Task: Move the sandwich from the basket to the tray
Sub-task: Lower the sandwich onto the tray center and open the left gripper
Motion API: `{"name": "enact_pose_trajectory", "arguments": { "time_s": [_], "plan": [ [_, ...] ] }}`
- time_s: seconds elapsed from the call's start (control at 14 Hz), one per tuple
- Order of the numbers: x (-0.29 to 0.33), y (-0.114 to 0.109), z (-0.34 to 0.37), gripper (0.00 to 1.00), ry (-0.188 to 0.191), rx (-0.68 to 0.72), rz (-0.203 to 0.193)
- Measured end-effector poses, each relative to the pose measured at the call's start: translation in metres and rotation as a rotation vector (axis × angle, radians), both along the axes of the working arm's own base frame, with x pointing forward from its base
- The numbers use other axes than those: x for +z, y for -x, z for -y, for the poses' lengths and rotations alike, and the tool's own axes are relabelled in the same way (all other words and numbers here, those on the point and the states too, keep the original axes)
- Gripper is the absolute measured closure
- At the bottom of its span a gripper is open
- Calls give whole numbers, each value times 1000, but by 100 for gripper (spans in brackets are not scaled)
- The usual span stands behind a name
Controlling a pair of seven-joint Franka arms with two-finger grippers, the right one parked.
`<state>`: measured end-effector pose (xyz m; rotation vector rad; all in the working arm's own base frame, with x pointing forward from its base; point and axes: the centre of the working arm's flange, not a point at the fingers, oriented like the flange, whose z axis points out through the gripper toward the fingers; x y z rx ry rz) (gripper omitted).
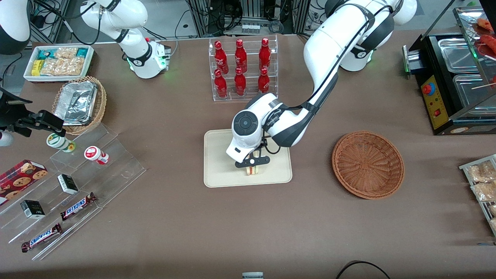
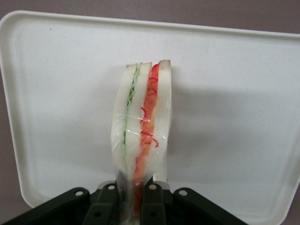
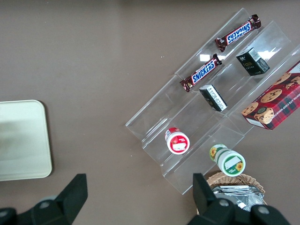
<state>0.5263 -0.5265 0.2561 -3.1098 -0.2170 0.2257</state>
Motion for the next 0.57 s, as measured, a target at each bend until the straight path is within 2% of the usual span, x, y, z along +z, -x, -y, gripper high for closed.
{"name": "enact_pose_trajectory", "arguments": {
  "time_s": [0.43,0.57],
  "plan": [
    [-14,4,3,85,-13,10,-14],
    [-15,4,3,81,-14,11,-15]
  ]
}}
